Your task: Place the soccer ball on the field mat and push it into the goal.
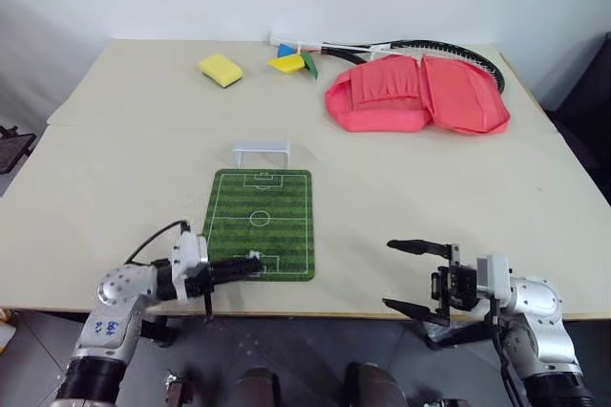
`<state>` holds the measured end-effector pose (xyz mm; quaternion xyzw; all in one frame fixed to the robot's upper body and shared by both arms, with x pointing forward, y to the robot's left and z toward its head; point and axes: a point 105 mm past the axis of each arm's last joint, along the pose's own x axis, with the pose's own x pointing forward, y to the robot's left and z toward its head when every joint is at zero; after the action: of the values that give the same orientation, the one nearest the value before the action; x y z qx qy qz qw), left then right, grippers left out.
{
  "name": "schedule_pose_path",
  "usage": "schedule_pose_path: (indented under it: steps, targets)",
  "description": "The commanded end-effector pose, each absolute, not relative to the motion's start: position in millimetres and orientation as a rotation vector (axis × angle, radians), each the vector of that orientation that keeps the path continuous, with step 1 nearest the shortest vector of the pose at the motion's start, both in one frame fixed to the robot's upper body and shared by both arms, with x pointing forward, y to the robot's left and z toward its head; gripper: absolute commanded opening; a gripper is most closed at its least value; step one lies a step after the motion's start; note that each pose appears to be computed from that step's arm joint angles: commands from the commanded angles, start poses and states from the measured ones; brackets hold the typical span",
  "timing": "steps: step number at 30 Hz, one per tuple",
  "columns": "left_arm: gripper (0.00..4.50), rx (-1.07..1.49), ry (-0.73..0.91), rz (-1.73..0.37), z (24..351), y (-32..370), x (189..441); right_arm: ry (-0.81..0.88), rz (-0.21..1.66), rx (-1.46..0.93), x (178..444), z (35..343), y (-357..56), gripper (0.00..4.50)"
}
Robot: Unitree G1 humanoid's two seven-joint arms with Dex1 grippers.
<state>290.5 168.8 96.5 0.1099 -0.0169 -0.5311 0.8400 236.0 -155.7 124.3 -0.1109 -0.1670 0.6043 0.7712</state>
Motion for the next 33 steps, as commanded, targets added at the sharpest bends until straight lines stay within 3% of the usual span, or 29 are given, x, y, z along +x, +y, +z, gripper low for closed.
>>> schedule_pose_path:
  steps: [1,5,10,17,23,33]
  targets:
    - [0.04,0.275,-0.158,-0.986,117,177,320,-0.426,1.256,-0.266,236,139,-149,4.50]
    - [0.04,0.296,-0.287,-0.928,156,186,343,-0.458,1.184,-0.221,244,153,-140,4.50]
    - [0.04,0.323,-0.341,-0.913,185,212,330,-0.480,1.154,-0.176,251,162,-128,4.50]
    - [0.04,0.329,-0.212,-0.727,172,280,284,-0.529,1.069,-0.120,271,179,-128,4.50]
    - [0.04,0.281,-0.110,-0.357,154,339,251,-0.533,0.984,-0.125,293,187,-136,4.50]
    - [0.04,0.265,-0.131,-0.171,151,343,242,-0.541,0.952,-0.147,301,190,-138,4.50]
